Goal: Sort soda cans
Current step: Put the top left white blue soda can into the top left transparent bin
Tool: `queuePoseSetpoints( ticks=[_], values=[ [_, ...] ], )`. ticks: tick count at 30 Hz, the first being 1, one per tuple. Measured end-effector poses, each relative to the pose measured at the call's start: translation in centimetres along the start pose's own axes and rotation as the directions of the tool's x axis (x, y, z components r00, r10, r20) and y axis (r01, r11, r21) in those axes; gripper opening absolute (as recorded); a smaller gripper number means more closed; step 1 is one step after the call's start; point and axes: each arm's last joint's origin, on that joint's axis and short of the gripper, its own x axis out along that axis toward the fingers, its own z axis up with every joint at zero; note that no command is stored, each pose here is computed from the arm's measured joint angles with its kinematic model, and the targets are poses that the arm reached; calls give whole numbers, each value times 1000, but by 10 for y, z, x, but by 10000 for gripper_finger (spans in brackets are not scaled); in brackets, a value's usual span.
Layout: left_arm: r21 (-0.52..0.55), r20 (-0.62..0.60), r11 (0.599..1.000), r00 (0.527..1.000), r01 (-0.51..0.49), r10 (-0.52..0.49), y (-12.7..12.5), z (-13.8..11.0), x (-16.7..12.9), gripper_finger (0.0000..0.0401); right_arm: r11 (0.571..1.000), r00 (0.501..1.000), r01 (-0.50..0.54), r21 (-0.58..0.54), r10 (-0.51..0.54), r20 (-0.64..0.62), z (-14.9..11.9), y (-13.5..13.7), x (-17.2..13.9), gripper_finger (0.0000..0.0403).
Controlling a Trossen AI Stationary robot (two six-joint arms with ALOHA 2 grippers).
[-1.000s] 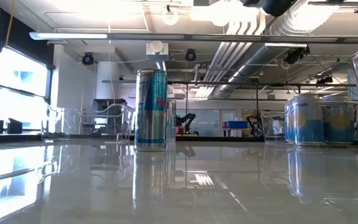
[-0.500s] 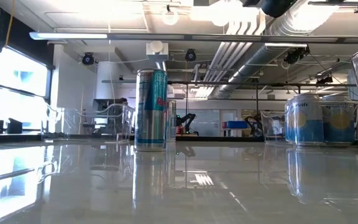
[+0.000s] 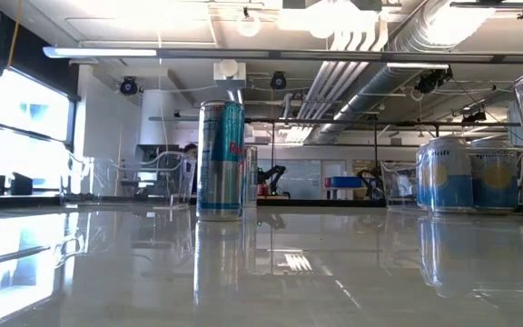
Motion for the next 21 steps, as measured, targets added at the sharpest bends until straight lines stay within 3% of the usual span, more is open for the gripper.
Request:
queuePoseSetpoints(
  ticks=[5, 7, 10, 12, 14, 17, 19, 21],
  values=[
    [89, -194, 983, 965, -161, 176, -1, 4, -30, 307, 979, 964, 201, -30, -203, -174, 16, 3, -17, 224],
    [169, -286, 952, 912, -255, 295, -2, 4, -41, 308, 962, 936, 274, -18, -271, -224, 25, 1, -27, 224],
    [299, -422, 886, 783, -355, 457, -5, 0, -54, 309, 919, 872, 394, 32, -362, -331, 36, -3, -43, 224],
    [366, -483, 850, 703, -379, 521, -7, -4, -59, 309, 873, 791, 486, 47, -416, -449, 43, -7, -51, 224],
    [402, -533, 843, 658, -357, 532, -10, -9, -59, 309, 821, 693, 569, 44, -450, -563, 53, -12, -57, 224],
    [414, -597, 871, 644, -263, 478, -15, -24, -46, 309, 751, 533, 661, 3, -466, -706, 68, -20, -58, 224],
    [436, -633, 880, 630, -190, 450, -18, -36, -31, 310, 728, 425, 685, -34, -437, -793, 71, -26, -57, 224],
    [489, -666, 863, 584, -127, 464, -23, -51, -15, 310, 728, 337, 684, -49, -375, -864, 68, -33, -54, 224]
  ],
)
